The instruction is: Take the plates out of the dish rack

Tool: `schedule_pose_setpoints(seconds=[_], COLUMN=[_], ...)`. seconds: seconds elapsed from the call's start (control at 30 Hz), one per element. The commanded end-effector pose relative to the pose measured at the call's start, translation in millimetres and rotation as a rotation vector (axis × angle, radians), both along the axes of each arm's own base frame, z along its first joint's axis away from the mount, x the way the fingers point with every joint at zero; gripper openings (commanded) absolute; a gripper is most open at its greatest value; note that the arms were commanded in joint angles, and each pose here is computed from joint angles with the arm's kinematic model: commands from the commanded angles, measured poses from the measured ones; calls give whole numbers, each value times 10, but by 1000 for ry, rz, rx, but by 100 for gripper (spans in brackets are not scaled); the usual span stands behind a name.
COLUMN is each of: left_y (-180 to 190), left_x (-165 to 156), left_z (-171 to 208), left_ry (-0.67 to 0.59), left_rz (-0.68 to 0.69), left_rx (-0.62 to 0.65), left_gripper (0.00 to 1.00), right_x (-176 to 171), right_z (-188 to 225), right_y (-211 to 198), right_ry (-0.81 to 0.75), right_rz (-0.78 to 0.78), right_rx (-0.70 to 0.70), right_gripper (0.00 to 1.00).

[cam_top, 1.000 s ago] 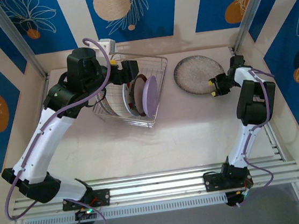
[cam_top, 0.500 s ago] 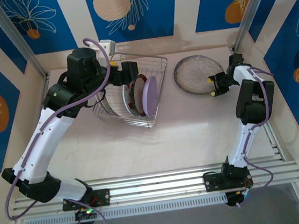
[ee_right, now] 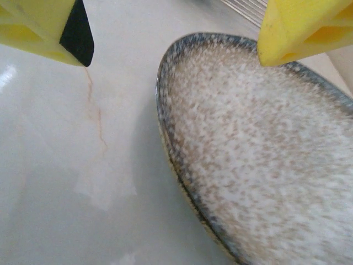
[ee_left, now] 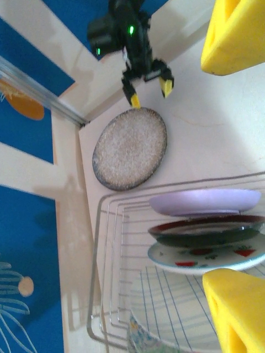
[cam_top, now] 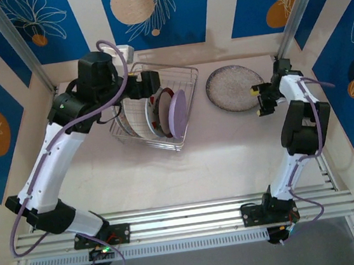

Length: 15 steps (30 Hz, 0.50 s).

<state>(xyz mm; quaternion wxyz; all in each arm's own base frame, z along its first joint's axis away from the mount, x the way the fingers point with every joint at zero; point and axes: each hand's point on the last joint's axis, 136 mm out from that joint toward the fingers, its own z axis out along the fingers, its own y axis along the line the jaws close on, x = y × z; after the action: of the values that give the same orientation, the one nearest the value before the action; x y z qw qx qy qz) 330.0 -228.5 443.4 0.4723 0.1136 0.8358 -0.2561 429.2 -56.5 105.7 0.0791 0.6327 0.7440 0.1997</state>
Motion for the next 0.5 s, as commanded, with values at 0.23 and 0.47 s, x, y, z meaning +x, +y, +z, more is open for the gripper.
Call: schedule_pose_setpoints(seconds=[0.23,0.47], left_y=[970,1303], left_x=[439,855], left_z=[-313,-738], left_ry=[202,355], left_rz=[218,212], left_rx=[14,4], left_gripper=[87,82], right_x=[-166,-460], right_z=[1527,2699], right_y=[432,1942], right_ry=[-375,-1038], right_rz=[193,749], right_rx=[-324,-330], right_gripper=[80,78])
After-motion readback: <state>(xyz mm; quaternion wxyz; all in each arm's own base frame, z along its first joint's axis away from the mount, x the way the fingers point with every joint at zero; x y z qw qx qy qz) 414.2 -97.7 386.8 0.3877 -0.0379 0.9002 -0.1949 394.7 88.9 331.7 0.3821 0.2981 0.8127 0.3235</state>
